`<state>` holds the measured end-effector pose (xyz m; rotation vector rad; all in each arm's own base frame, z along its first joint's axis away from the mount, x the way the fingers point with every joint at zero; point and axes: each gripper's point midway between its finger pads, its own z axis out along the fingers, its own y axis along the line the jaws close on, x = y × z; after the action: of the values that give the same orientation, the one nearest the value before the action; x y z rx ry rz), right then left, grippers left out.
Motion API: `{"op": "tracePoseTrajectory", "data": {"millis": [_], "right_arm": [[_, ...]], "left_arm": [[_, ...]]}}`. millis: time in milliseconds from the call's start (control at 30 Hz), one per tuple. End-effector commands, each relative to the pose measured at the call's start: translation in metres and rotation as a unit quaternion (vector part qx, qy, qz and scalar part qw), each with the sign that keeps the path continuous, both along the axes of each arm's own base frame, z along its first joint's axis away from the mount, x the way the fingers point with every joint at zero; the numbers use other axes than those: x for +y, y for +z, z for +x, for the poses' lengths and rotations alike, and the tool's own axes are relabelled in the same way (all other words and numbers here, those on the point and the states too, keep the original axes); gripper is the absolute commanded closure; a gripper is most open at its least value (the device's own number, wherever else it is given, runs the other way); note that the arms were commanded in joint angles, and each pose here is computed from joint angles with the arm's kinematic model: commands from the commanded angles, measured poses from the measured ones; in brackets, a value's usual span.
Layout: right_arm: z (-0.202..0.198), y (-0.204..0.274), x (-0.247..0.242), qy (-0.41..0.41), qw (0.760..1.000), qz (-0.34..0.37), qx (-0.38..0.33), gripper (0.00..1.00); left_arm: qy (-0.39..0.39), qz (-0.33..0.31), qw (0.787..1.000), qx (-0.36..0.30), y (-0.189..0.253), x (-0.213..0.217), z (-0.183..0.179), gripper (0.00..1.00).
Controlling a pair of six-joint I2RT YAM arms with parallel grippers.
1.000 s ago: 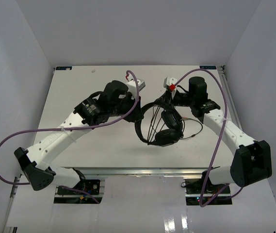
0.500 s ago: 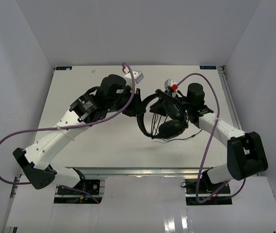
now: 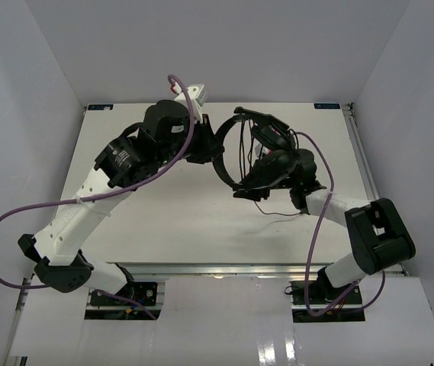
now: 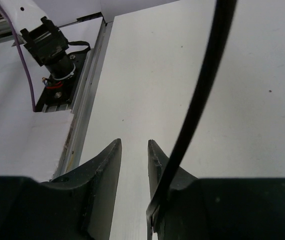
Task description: Wrap the headphones
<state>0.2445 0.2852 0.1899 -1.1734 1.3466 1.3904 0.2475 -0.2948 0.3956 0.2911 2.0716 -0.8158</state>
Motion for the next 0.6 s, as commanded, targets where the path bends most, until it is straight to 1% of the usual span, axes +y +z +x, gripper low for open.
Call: {"op": "tracePoseTrajectory", "data": {"millis": [0, 233, 433, 467, 567], "right_arm": [[-0.025, -0.004, 0.001, 0.040, 0.999, 0.008, -0.022, 0.66], [-0.055, -0.026, -0.006, 0.063, 0.998, -0.011, -0.025, 0.68], [-0.066, -0.029, -0.011, 0.068, 0.997, -0.018, -0.042, 0.71], [-0.069, -0.031, -0.011, 0.071, 0.996, -0.024, -0.037, 0.73], [-0.071, -0.030, -0.010, 0.070, 0.995, -0.030, -0.061, 0.80]], "left_arm": [[0.077, -0.034, 0.996, -0.018, 0.034, 0.016, 0.013, 1.00], [0.167, -0.034, 0.984, -0.043, 0.051, 0.047, 0.029, 1.00], [0.229, -0.040, 0.971, -0.057, 0.062, 0.073, 0.041, 1.00], [0.239, -0.041, 0.968, -0.058, 0.062, 0.077, 0.043, 1.00], [0.263, -0.040, 0.962, -0.059, 0.062, 0.087, 0.048, 1.00]]}}
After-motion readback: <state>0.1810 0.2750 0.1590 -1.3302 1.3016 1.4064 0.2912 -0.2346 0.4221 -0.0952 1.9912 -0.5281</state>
